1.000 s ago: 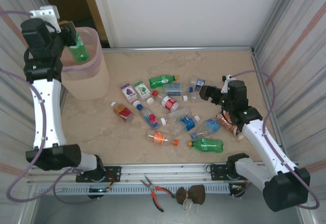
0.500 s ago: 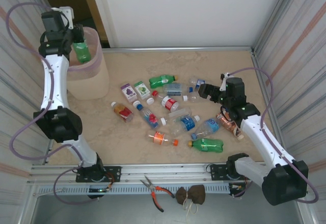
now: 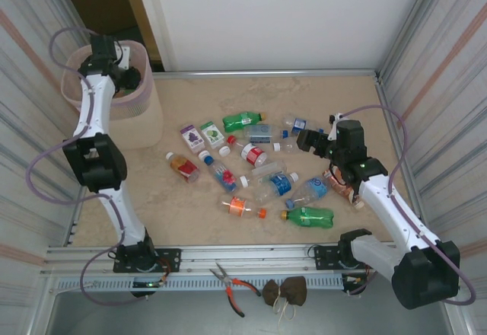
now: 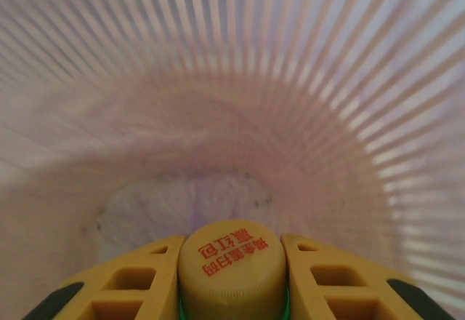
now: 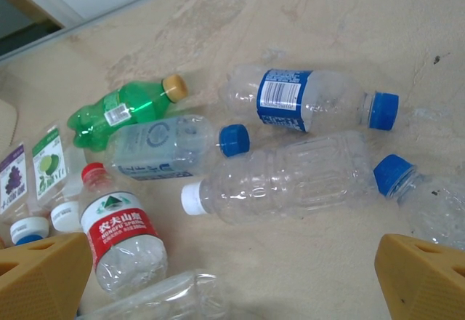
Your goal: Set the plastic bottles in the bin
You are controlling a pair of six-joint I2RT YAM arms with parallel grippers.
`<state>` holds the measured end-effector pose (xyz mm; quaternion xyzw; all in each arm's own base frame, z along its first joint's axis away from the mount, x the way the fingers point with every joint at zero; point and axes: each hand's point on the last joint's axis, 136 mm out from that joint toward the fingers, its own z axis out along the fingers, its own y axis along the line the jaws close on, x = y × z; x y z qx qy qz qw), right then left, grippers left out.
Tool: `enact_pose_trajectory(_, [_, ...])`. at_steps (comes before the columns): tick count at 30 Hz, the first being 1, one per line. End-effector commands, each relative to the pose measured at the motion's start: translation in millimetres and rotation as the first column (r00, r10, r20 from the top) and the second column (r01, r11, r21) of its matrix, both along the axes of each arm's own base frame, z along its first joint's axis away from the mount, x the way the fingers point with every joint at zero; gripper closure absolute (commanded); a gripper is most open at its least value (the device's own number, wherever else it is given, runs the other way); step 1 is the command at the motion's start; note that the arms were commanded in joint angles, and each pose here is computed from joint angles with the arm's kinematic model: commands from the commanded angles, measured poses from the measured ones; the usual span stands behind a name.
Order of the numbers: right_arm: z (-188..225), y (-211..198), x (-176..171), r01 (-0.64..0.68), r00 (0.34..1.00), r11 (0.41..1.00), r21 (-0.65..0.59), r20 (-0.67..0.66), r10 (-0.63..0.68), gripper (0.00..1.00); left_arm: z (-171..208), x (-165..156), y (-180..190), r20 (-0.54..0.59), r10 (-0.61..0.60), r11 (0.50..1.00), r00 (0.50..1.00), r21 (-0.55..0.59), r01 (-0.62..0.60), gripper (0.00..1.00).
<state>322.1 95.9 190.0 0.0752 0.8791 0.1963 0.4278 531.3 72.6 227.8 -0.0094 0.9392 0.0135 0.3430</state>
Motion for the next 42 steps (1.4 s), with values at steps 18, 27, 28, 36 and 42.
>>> enact_pose_trajectory(18, [-6.9, -3.8, -13.2, 0.02, 1.0, 1.0, 0.014, 0.003, -0.02, 0.01, -89.3, -93.6, -14.7, -0.398, -0.017, 0.997, 0.917, -0.081, -0.016, 1.0])
enact_pose_trajectory(27, [-15.1, -2.5, -15.1, 0.019, 1.0, 0.999, 0.026, -0.011, -0.019, 0.01, -99.5, -141.5, -6.4, -0.489, 0.073, 0.995, 0.869, -0.026, -0.098, 1.0])
enact_pose_trajectory(28, [-16.5, -2.2, -15.2, 0.018, 1.0, 0.999, 0.027, -0.015, -0.018, 0.01, -100.6, -146.7, -4.7, -0.495, 0.083, 0.994, 0.865, -0.022, -0.108, 0.99])
enact_pose_trajectory(36, [-17.8, 0.1, -15.8, 0.007, 1.0, 0.999, 0.031, -0.019, -0.007, 0.01, -108.4, -179.0, 19.2, -0.498, 0.172, 0.975, 0.85, -0.038, -0.219, 0.96])
enact_pose_trajectory(42, [-20.1, 0.8, -16.8, 0.006, 1.0, 0.999, 0.034, -0.025, -0.005, 0.01, -107.0, -195.7, 46.6, -0.474, 0.258, 0.944, 0.842, -0.063, -0.325, 0.94])
